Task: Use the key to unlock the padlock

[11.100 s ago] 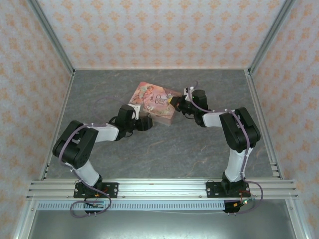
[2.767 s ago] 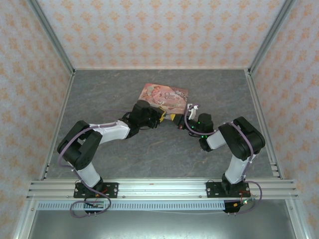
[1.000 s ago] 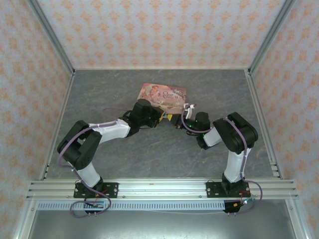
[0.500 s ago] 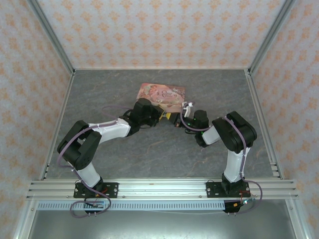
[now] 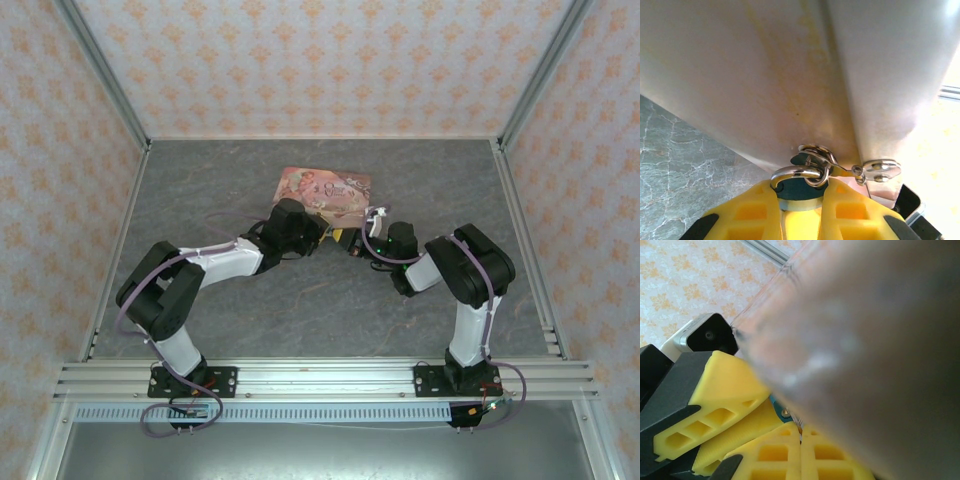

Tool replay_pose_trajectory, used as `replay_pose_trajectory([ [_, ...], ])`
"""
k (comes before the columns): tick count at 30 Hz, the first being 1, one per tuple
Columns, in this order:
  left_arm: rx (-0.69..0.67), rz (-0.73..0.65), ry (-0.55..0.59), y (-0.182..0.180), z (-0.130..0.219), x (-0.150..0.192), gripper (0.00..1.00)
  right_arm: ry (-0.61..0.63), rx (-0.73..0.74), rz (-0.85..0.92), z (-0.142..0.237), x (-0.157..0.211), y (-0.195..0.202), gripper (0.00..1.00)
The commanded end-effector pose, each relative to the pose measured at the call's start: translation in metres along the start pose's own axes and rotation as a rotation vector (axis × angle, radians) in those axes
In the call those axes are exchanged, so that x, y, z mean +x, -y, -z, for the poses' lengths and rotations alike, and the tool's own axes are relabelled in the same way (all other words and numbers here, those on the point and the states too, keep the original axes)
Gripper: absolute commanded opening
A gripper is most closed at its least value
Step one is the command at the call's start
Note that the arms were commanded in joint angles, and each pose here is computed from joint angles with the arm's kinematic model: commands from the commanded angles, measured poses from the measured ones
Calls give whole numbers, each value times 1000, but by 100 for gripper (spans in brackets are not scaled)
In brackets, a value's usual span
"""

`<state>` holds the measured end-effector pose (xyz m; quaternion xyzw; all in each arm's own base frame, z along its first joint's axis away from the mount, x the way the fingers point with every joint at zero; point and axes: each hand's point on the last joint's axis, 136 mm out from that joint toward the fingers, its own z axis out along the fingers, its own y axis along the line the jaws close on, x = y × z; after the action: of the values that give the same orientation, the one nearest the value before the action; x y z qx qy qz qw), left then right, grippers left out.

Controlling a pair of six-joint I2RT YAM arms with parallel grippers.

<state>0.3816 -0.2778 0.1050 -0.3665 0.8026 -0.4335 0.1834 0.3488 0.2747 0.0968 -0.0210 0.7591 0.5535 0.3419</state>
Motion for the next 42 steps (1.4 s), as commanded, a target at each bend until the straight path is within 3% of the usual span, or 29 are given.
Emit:
replay_pose_trajectory([
  [1,29,-46,-99,4,-12,29,1,2,-28,2,-1,3,-11,0],
  [7,15,-21,-83,-14,-25,26,3,1,22,-47,4,15,6,0],
  [17,38,0,-59,-21,-28,21,23,4,83,-104,11,25,22,0],
  [30,58,18,42,-31,-2,2,62,-2,88,-226,7,22,21,0],
  [37,182,85,56,-19,-5,-1,66,6,86,-310,6,15,13,0],
  [42,226,105,54,-12,-13,-1,57,-4,91,-335,4,9,5,0],
])
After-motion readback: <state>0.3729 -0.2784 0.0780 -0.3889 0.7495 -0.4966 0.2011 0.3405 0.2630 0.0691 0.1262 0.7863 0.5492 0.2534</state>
